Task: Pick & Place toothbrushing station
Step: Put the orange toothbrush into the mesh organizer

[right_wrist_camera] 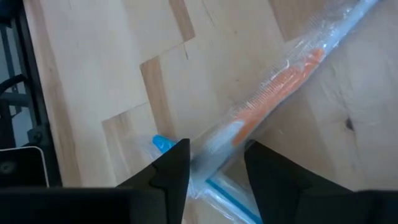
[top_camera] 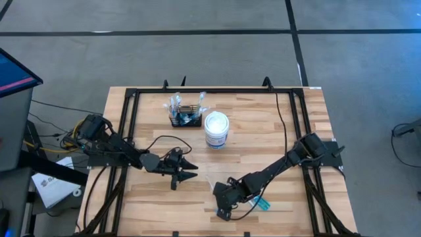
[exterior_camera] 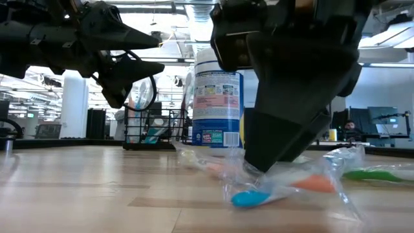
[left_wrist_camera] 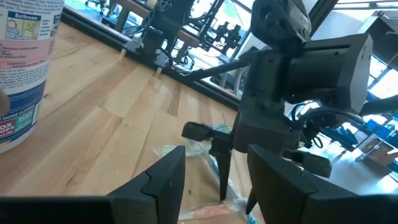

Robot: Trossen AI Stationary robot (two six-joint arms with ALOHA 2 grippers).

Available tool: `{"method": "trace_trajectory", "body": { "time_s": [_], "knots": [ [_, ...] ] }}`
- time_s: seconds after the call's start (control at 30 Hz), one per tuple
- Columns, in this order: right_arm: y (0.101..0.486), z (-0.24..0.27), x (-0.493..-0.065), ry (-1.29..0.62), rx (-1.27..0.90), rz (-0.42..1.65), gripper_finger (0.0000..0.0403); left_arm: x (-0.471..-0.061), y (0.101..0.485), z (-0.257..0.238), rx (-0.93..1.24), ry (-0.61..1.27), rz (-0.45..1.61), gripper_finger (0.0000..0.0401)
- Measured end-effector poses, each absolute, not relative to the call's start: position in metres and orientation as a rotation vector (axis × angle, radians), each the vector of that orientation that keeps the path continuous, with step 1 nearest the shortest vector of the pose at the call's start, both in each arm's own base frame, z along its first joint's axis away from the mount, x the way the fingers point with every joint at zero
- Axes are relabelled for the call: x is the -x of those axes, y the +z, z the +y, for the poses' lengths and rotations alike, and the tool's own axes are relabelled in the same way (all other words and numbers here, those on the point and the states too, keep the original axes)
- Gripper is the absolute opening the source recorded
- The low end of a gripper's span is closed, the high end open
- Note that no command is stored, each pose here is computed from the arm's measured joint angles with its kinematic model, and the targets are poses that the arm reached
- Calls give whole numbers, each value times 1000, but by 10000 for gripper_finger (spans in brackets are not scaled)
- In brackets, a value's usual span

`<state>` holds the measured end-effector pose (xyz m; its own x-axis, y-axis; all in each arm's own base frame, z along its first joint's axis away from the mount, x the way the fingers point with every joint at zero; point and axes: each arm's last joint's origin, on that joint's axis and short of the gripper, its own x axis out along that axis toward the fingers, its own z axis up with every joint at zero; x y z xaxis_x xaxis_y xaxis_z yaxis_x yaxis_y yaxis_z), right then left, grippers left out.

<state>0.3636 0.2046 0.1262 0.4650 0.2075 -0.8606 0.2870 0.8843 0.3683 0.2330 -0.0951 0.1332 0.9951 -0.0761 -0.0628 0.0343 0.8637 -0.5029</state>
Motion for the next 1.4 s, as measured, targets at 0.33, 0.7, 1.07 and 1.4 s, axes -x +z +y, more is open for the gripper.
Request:
{"method": "trace_trajectory", "body": {
  "time_s": [0.33,0.7,1.07,1.4],
  "knots": [
    [125,201,-363,-75,-510,1118,32,-233,133,-95,524,-57,83,169],
    [126,199,-366,-44,-481,1101,14,-233,133,-95,524,-57,85,169],
    [163,194,-360,-46,-409,996,14,-233,133,-95,499,-58,83,169],
    [191,197,-346,-60,-338,935,14,-233,135,-95,477,-56,66,169]
  ]
}}
